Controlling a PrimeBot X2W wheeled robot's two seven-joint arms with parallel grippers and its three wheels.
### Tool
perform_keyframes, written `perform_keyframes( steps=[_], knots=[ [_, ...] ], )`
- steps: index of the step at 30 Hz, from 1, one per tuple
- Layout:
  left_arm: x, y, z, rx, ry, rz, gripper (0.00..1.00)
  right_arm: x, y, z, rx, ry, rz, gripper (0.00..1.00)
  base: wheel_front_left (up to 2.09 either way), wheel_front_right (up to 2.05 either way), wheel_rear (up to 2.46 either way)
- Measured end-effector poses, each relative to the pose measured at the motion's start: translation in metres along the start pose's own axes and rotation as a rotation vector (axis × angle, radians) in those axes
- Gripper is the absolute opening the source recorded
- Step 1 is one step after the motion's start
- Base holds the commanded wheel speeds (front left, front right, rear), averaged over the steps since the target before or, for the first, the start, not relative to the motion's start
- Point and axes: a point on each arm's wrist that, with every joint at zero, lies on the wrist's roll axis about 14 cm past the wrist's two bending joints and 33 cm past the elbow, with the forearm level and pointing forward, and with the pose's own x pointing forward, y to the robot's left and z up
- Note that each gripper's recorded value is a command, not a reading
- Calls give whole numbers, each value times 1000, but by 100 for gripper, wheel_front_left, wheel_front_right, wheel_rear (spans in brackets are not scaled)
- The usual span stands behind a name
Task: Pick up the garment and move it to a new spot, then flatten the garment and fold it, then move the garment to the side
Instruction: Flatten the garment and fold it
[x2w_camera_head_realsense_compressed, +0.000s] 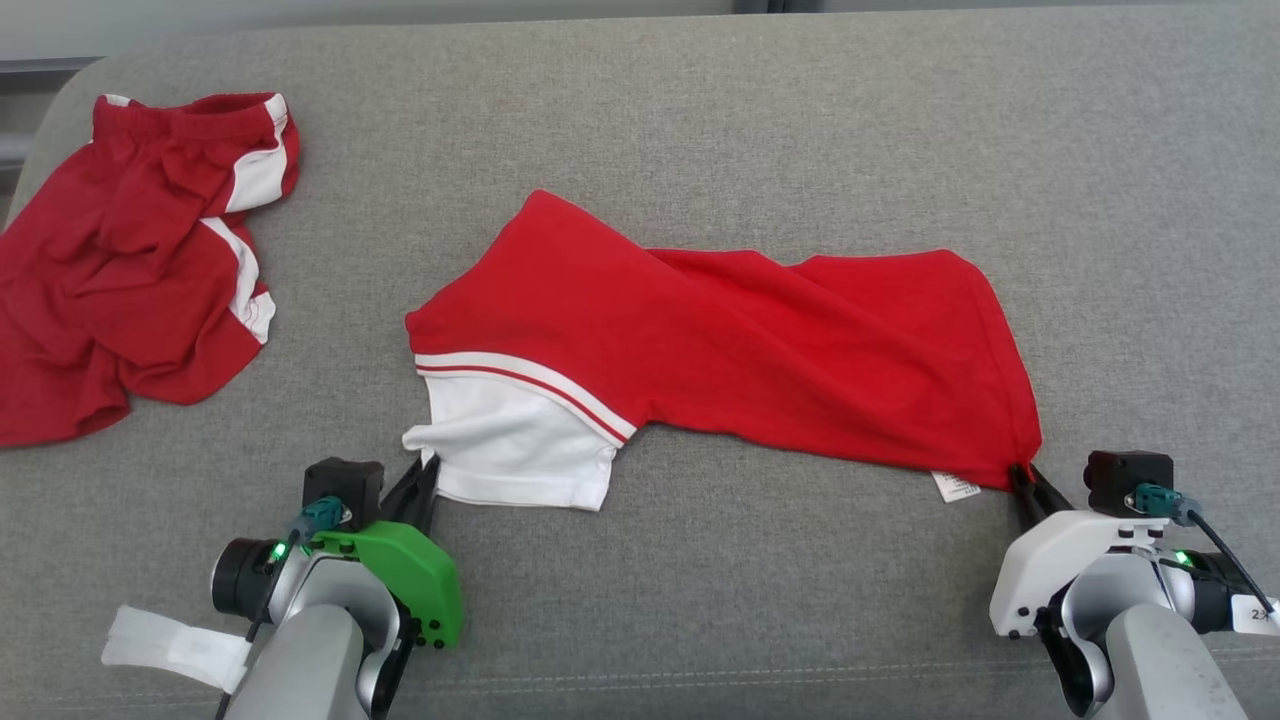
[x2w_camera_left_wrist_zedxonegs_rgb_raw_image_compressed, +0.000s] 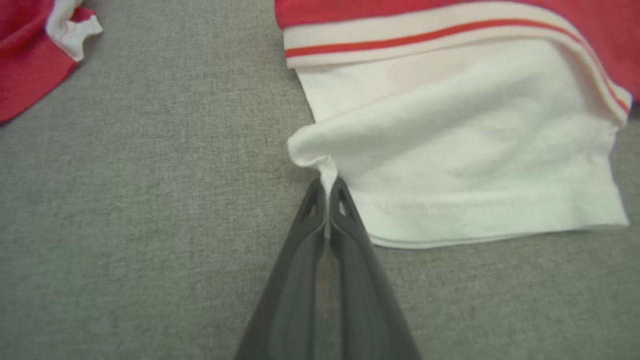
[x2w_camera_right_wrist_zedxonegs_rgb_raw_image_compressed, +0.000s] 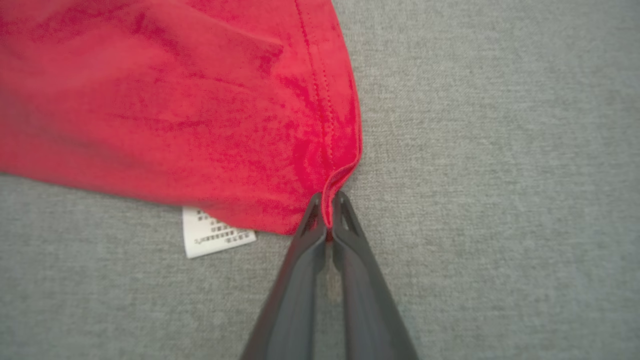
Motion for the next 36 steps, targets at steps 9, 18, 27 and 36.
perform_keyframes(
  steps=[9, 18, 27, 36],
  knots=[
    [-5, -6, 58, -108, -222, -12, 0, -8, 0, 33, 58, -148, 5, 0, 0, 0, 0],
    [-29, -8, 136, -195, -455, -33, 0, -22, 20, 92, 154, -320, 87, 0, 0, 0, 0],
    [-23, 2, 235, -131, -623, -59, 0, -3, 80, 172, 27, -393, 253, 0, 0, 0, 0],
    [1, -1, 329, 9, -767, -103, 0, 34, 102, 233, -94, -463, 315, 0, 0, 0, 0]
  ],
)
